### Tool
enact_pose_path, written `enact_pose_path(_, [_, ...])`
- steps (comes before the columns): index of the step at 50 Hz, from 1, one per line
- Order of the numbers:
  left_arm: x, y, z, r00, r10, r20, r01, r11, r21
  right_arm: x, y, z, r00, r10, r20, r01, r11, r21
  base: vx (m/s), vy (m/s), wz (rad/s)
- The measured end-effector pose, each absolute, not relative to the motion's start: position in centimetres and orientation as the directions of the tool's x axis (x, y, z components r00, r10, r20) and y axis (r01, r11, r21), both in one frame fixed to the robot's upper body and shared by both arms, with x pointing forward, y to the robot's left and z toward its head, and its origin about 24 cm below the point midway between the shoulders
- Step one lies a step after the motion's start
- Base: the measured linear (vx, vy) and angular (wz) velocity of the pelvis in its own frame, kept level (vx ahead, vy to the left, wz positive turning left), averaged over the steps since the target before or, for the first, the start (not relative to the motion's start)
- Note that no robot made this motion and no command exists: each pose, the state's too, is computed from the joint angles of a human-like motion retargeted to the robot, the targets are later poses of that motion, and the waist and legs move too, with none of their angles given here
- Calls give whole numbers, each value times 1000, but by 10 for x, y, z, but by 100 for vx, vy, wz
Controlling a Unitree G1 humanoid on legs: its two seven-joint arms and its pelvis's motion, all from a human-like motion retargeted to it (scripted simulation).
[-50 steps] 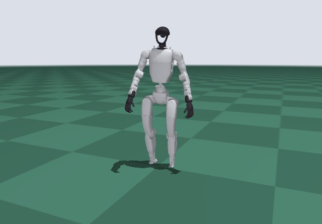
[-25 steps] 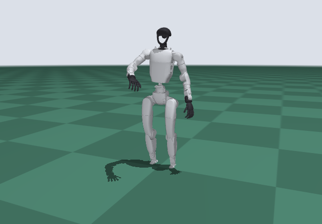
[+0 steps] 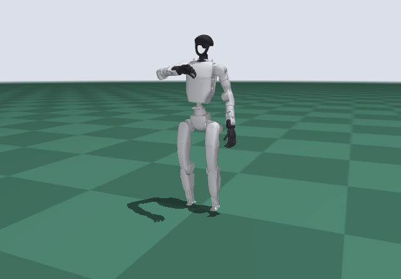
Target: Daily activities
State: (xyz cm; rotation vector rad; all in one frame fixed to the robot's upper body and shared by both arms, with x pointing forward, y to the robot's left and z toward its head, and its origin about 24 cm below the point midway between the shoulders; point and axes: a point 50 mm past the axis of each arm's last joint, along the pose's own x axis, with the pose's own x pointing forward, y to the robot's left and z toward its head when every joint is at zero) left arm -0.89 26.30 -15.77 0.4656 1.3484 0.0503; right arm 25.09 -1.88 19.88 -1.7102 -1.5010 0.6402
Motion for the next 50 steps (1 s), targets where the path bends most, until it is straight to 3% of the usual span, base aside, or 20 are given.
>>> enact_pose_path(3, [8,283,-152,262,325,-909,244,889,388,256,-20,221,188,974,129,658,-28,-753,3,0,-4])
enact_pose_path(5, [-11,263,-158,220,290,-931,261,903,343,250,-15,202,183,979,95,628,-41,-777,-5,0,-10])
enact_pose_path(20, [0,279,-154,215,287,-934,325,880,345,268,-15,210,290,954,72,630,-133,-765,2,0,-2])
enact_pose_path(22, [-18,262,-159,178,258,-950,333,892,305,265,-13,187,301,953,41,575,-147,-805,-3,0,-9])
enact_pose_path(30, [-6,278,-155,196,276,-941,328,886,328,289,-29,181,429,903,35,493,-202,-846,3,0,-3])
enact_pose_path(37, [-26,261,-159,151,257,-955,322,900,293,301,-53,128,560,827,-49,318,-269,-909,0,0,-5])
enact_pose_path(50, [-10,277,-156,169,281,-945,327,888,322,325,-85,129,686,727,-17,257,-264,-930,1,0,-2])
